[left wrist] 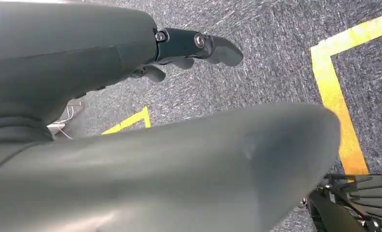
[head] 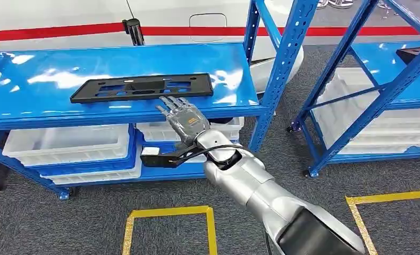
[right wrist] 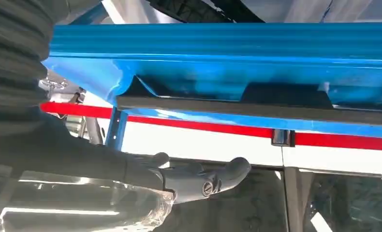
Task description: Take the parts from the cabinet and place them on the table.
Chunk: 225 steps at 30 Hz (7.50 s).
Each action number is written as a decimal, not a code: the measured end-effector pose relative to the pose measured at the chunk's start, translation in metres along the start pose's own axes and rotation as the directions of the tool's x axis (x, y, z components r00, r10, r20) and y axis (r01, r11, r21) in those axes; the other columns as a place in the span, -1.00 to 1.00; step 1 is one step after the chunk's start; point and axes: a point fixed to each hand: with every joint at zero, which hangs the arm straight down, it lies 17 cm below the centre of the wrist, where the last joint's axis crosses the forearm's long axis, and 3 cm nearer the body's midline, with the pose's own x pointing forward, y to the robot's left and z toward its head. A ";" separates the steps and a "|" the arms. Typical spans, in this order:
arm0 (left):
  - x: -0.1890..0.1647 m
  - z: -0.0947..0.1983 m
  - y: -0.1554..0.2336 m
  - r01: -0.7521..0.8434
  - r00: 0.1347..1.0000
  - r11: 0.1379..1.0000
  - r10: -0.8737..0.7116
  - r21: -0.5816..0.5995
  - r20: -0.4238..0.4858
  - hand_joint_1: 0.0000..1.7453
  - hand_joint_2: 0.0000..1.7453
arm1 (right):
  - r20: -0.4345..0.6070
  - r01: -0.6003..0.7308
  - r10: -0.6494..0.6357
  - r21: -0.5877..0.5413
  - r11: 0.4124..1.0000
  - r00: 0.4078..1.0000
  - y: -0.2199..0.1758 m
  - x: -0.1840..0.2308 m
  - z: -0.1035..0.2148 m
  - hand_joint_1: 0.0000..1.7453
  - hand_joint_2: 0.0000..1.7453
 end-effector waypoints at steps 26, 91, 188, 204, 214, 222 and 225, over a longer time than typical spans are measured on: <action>-0.002 -0.001 0.011 -0.007 1.000 0.998 0.008 0.067 -0.016 -1.00 -1.00 | 0.000 0.001 -0.001 0.008 1.000 1.000 0.001 0.000 -0.001 -1.00 1.00; 0.015 -0.001 0.010 -0.049 0.997 0.997 0.045 0.066 0.069 -1.00 1.00 | -0.031 0.058 -0.055 0.099 0.993 0.998 0.055 0.013 0.016 1.00 1.00; 0.052 0.009 -0.001 -0.150 0.956 0.988 0.134 0.041 0.261 -1.00 1.00 | 0.000 -0.024 0.025 -0.276 0.961 1.000 -0.093 -0.014 0.027 1.00 1.00; 0.056 0.008 0.000 -0.145 0.955 0.989 0.129 0.042 0.268 -1.00 1.00 | 0.000 -0.023 0.024 -0.278 0.960 1.000 -0.093 -0.011 0.027 1.00 1.00; 0.058 0.009 -0.002 -0.142 0.954 0.989 0.126 0.040 0.271 -1.00 1.00 | -0.003 -0.023 0.023 -0.281 0.959 1.000 -0.095 -0.013 0.027 1.00 1.00; 0.050 0.009 -0.002 -0.138 0.957 0.990 0.122 0.042 0.262 -1.00 1.00 | 0.001 -0.017 0.018 -0.284 0.959 1.000 -0.096 -0.010 0.026 1.00 1.00; 0.051 0.008 -0.001 -0.137 0.957 0.990 0.121 0.043 0.263 -1.00 1.00 | 0.001 -0.015 0.016 -0.281 0.960 1.000 -0.094 -0.009 0.027 1.00 1.00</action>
